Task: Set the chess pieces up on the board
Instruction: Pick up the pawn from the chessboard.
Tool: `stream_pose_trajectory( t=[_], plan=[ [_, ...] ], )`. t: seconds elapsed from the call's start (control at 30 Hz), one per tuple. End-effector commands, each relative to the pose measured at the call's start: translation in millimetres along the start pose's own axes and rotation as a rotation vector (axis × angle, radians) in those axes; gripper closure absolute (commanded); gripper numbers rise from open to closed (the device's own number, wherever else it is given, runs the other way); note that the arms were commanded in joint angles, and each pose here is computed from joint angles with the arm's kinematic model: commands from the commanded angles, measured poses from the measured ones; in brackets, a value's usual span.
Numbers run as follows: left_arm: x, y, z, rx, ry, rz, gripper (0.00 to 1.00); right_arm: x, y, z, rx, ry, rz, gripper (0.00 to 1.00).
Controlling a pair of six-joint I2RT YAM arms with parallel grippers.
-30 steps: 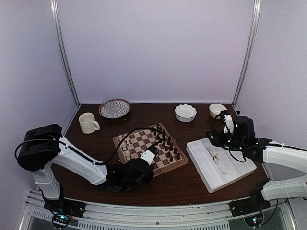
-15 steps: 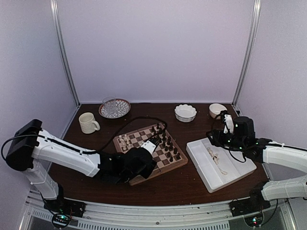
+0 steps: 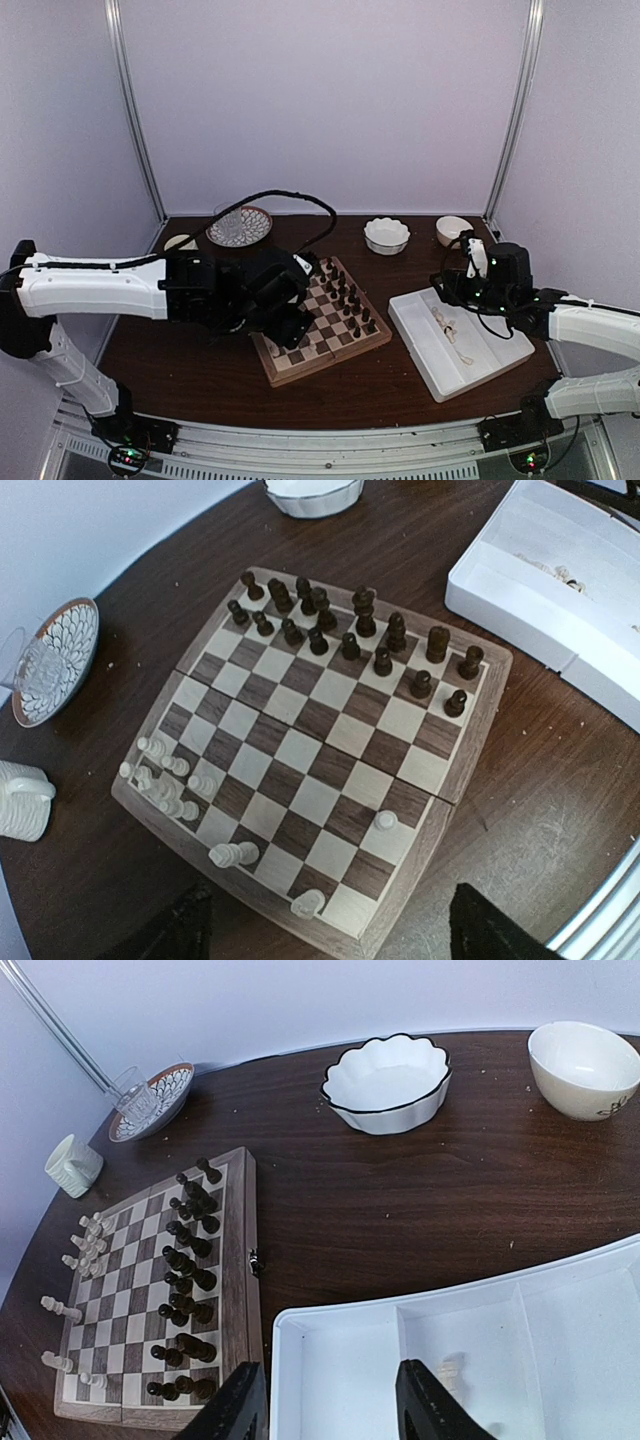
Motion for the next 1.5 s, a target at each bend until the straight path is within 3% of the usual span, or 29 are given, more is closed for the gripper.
stream_pose_trajectory(
  t=[0.0, 0.27, 0.6, 1.03, 1.47],
  plan=[
    [-2.7, -5.6, -2.5, -0.056, -0.054, 0.144, 0.24, 1.9, 1.8, 1.5, 0.009, 0.003, -0.021, 0.52],
    [-33.4, 0.9, -5.2, -0.051, -0.093, 0.248, 0.43, 0.7, 0.3, 0.2, 0.010, -0.005, -0.016, 0.52],
    [-88.5, -1.0, -13.9, -0.073, -0.079, 0.354, 0.54, -2.1, -0.8, -0.4, 0.011, -0.011, -0.007, 0.52],
    [-117.6, -14.2, -17.9, -0.075, -0.081, 0.444, 0.57, -2.5, -1.9, -1.0, 0.014, -0.015, -0.003, 0.51],
    [-129.9, -29.3, -21.5, -0.087, -0.092, 0.508, 0.66, -3.9, -1.9, -1.0, 0.015, -0.016, 0.000, 0.51]
  ],
)
Point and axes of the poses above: each gripper's point midway between its finger pads, its own x axis back along the fingers, its own z axis along the line the jaws close on, y = z × x, the point moved 6 cm from there along x, back along the fingers, and after that the axes turned 6 degrees about x, right-handed, at the moved point
